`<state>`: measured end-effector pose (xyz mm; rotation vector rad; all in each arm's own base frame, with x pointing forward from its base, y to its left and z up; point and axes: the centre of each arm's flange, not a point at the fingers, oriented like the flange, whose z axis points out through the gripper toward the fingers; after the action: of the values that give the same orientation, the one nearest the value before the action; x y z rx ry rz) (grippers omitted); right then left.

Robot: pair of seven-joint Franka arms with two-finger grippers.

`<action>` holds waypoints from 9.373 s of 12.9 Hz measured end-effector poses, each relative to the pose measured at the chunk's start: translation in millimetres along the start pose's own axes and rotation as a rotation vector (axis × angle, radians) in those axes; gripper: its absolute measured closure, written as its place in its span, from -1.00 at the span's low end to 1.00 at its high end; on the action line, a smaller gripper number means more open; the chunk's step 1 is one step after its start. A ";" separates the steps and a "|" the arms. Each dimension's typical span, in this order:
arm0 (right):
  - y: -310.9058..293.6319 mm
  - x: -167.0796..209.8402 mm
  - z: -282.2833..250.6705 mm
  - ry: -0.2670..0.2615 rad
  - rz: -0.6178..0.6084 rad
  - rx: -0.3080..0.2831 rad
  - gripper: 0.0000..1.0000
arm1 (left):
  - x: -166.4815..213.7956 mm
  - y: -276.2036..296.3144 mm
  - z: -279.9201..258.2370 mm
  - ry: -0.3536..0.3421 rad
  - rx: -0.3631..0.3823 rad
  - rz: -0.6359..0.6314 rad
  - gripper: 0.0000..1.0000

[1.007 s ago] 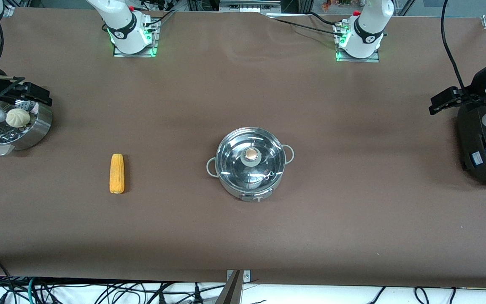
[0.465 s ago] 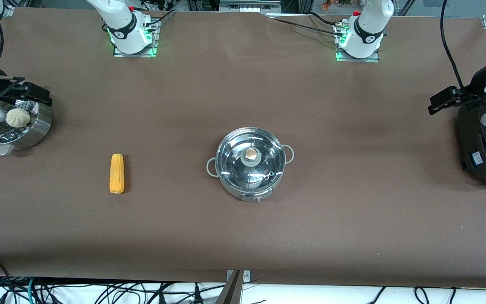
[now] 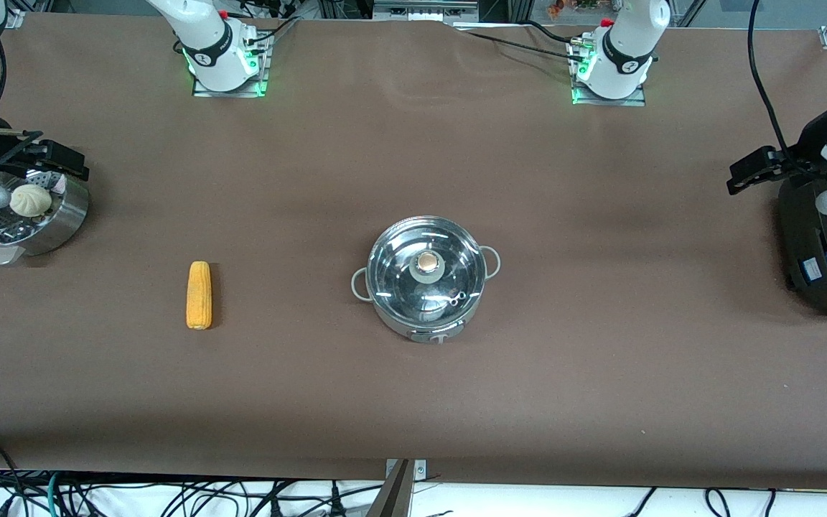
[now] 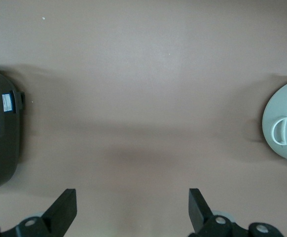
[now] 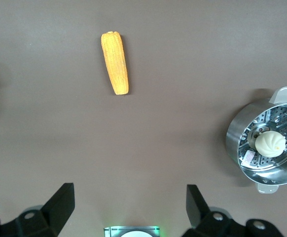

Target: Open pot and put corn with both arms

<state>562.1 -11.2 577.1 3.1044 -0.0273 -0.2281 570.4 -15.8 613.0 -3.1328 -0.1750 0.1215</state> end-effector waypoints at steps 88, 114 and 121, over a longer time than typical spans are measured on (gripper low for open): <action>-6.4 34.9 29.9 0.012 0.005 0.025 -1.00 | 13.4 5.2 10.6 0.002 -0.009 0.010 -1.00; -7.1 39.3 38.4 -0.003 -0.011 0.022 -1.00 | 51.5 9.3 79.7 -0.110 -0.039 0.031 -1.00; -6.8 39.4 38.6 -0.003 -0.011 0.022 -1.00 | 7.1 120.7 32.2 -0.050 -0.077 -0.018 -1.00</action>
<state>595.6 -6.2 533.0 3.1268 -0.0124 -0.2350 588.4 -135.0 579.7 -3.2062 -0.2129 0.1981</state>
